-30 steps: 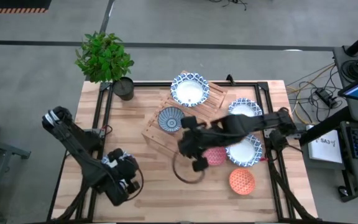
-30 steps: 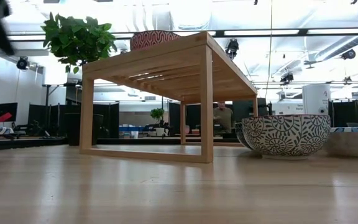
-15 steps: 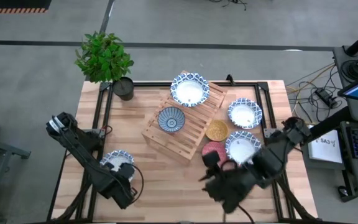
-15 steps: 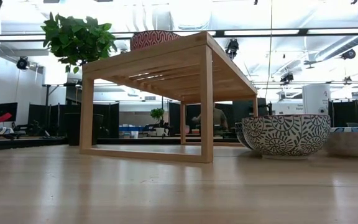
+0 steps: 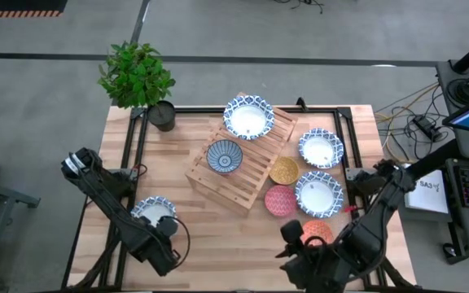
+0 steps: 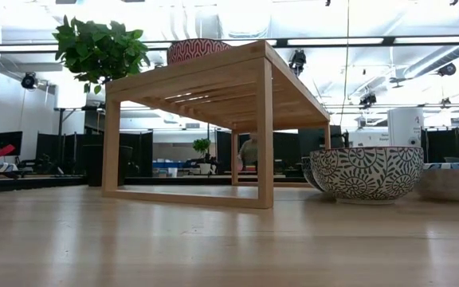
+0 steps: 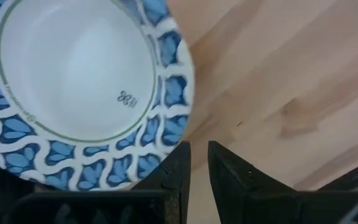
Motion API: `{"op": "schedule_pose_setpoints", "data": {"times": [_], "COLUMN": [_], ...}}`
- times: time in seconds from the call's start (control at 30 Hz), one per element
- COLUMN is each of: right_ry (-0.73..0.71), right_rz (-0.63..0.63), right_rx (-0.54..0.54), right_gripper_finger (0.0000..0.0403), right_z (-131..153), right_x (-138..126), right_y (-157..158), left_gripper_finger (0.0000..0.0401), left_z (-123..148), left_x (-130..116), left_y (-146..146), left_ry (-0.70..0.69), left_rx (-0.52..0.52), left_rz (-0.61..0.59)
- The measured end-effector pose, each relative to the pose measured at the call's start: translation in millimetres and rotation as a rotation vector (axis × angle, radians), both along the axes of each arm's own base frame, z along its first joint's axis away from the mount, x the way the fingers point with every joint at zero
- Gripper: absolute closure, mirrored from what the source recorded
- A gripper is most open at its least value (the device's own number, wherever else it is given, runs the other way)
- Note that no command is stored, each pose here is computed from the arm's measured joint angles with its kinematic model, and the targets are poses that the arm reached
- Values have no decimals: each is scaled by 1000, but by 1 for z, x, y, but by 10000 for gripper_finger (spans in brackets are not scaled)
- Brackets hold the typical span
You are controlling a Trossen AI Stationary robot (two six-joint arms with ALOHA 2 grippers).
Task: Place and stack bowls onto a shelf
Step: Stack the white patterned bowl on top of the white patterned bowl on the shelf
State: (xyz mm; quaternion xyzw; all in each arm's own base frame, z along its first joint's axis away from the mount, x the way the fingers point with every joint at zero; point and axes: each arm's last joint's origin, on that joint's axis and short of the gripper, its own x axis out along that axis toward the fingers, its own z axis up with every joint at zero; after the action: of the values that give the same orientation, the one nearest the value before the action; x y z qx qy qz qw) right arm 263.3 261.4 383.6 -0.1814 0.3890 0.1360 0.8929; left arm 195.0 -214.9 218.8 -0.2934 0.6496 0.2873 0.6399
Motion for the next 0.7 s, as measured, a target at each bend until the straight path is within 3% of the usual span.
{"op": "schedule_pose_setpoints", "data": {"times": [0.17, 0.5, 0.7], "right_ry": [-31, -155, -232], "right_rz": [22, 21, 4], "right_rx": [14, 146, 207], "right_gripper_finger": [278, 281, 280], "right_z": [-13, -33, -43], "right_x": [-8, -39, -56], "right_y": [5, -15, -35], "left_gripper_finger": [342, 228, 221], "left_z": [5, -12, -31], "left_x": [6, 14, 24], "left_y": [0, 3, 2], "left_ry": [-57, -18, 27], "left_rx": [15, 66, 103], "left_rz": [24, 71, 42]}}
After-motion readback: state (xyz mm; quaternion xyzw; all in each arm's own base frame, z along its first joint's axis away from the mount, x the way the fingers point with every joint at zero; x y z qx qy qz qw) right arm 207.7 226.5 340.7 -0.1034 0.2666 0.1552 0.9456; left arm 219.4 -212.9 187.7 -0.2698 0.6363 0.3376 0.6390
